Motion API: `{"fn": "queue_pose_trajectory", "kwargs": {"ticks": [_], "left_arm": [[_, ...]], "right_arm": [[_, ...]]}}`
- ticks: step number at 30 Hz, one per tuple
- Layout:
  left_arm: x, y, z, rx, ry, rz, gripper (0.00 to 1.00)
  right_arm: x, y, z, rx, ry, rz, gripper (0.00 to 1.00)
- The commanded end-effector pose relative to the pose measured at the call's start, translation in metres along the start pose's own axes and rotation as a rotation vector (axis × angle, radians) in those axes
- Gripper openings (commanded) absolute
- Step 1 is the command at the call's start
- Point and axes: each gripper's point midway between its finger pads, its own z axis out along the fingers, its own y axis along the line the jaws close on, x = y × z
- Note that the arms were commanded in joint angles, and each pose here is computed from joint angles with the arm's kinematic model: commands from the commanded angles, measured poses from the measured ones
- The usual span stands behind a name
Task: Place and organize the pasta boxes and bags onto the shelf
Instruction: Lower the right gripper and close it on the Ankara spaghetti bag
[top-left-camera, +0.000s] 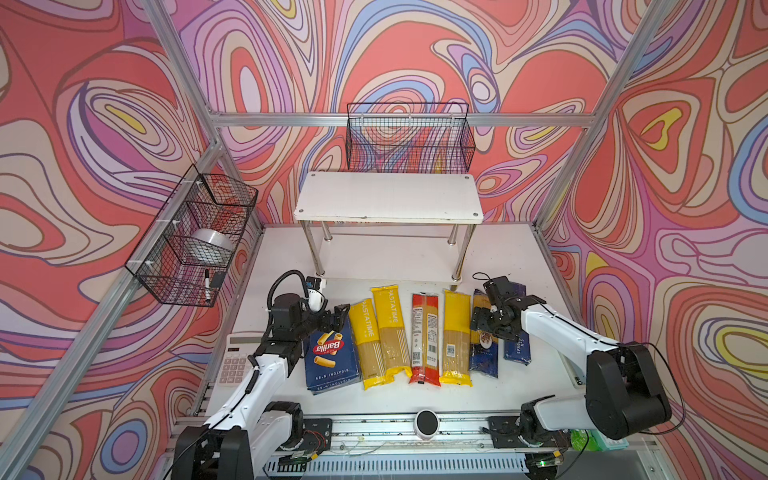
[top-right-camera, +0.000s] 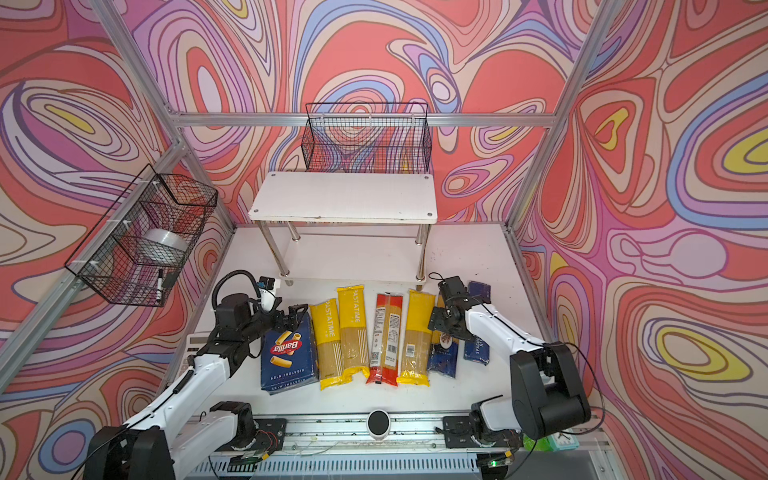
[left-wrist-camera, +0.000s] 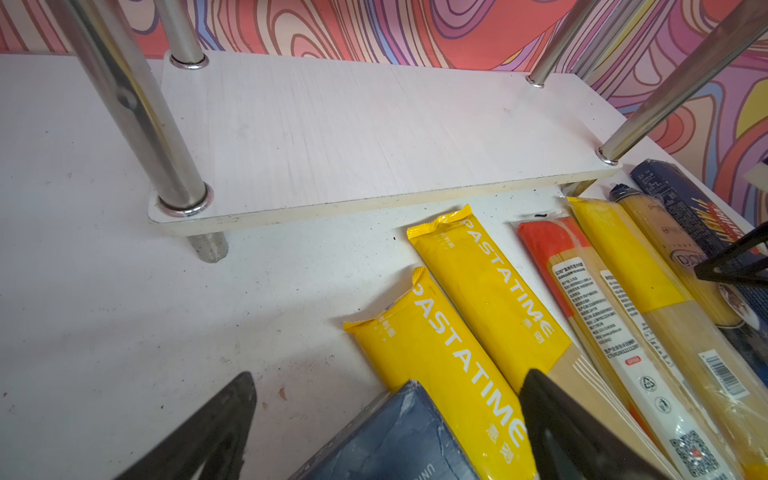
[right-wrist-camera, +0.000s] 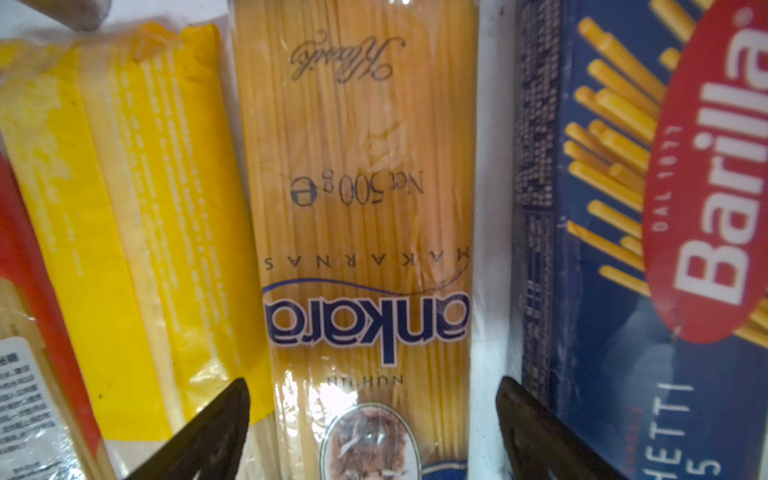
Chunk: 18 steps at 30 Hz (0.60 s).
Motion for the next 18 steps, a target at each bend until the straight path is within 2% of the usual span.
{"fn": "queue_pose_trajectory", "kwargs": {"ticks": [1, 18], "left_arm": [[-0.01, -0.004, 0.0, 0.015, -0.01, 0.024, 1.0], [-0.01, -0.002, -0.001, 0.0, -0.013, 0.022, 1.0]], "right_arm": [[-0.004, -0.001, 0.0, 0.009, -0.008, -0.008, 0.96], [-0.001, 0.008, 0.012, -0.025, 0.026, -0.02, 0.94]]}}
